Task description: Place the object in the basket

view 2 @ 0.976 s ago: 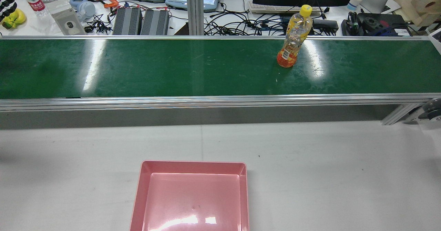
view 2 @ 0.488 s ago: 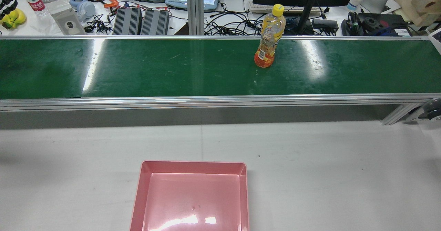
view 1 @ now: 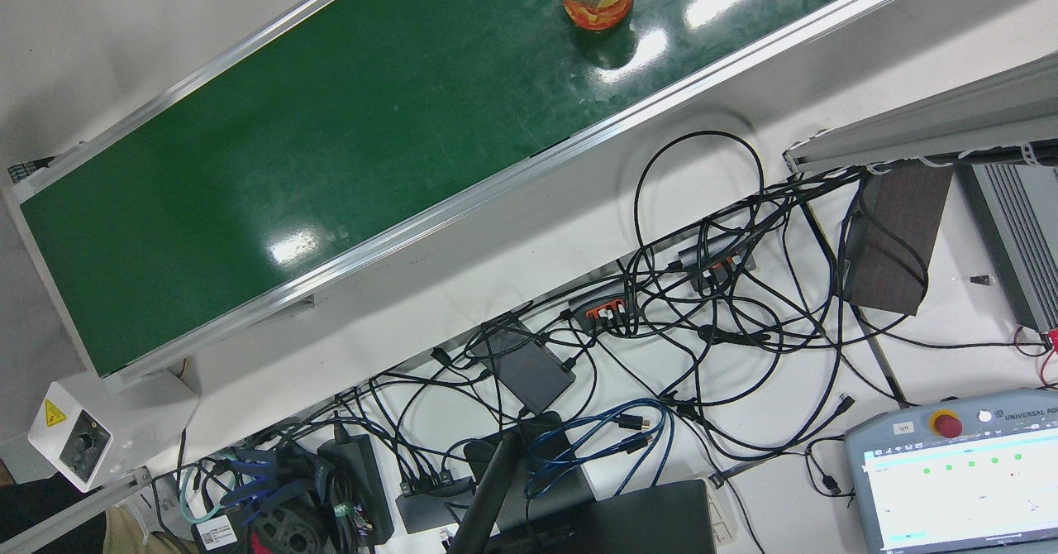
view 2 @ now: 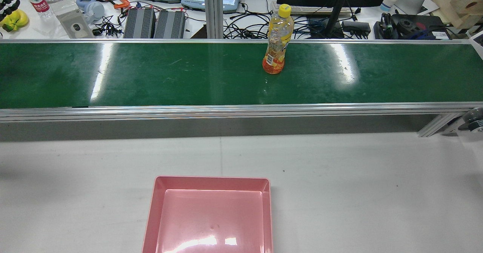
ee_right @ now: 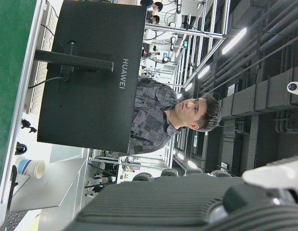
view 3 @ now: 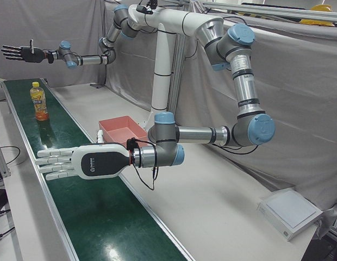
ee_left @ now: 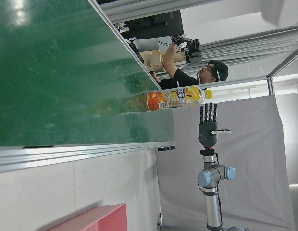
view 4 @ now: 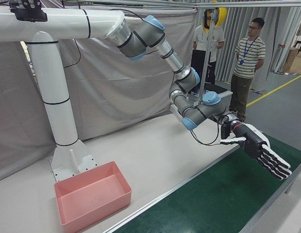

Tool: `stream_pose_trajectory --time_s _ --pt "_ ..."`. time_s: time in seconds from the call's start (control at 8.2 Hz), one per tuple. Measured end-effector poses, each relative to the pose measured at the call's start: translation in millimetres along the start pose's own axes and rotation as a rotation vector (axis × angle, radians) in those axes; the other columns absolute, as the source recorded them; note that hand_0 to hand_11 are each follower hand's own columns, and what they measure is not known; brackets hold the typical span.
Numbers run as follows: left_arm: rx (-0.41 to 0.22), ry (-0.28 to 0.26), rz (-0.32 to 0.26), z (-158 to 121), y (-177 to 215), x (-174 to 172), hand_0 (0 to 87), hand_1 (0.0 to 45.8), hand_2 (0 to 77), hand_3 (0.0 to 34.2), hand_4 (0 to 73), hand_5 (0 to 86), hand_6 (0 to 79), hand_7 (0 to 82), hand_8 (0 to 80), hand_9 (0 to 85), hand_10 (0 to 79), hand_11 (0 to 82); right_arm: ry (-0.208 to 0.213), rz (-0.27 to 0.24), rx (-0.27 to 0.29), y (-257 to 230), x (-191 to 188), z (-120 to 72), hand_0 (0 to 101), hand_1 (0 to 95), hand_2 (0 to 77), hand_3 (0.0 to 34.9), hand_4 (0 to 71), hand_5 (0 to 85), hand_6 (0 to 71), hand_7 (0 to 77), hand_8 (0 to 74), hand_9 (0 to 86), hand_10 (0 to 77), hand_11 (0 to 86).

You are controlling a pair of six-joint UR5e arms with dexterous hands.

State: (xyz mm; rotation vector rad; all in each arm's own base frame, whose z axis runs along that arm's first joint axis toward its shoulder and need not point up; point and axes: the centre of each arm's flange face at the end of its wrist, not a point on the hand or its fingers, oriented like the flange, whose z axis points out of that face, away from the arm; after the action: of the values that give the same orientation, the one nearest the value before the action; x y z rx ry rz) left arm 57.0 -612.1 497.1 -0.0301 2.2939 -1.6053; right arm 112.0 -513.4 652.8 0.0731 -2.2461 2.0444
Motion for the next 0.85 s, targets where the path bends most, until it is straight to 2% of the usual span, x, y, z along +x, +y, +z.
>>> stream_pose_trajectory --time_s 0.61,0.85 --pt "-0.005 0.002 -0.002 1 7 1 61.4 9.8 0.0 0.0 1.1 3.3 0.0 0.5 0.0 0.5 0.0 1.1 0.000 0.000 0.000 0 0 -0.2 0 0.0 0.5 0.0 0.0 0.0 0.0 0.5 0.0 0.0 0.0 0.0" --pt "-0.012 0.007 -0.027 9 14 -29 61.4 9.8 0.0 0.0 1.1 3.3 0.0 0.5 0.5 0.5 0.0 1.1 0.000 0.000 -0.001 0 0 0.1 0 0.0 0.5 0.0 0.0 0.0 0.0 0.5 0.0 0.0 0.0 0.0"
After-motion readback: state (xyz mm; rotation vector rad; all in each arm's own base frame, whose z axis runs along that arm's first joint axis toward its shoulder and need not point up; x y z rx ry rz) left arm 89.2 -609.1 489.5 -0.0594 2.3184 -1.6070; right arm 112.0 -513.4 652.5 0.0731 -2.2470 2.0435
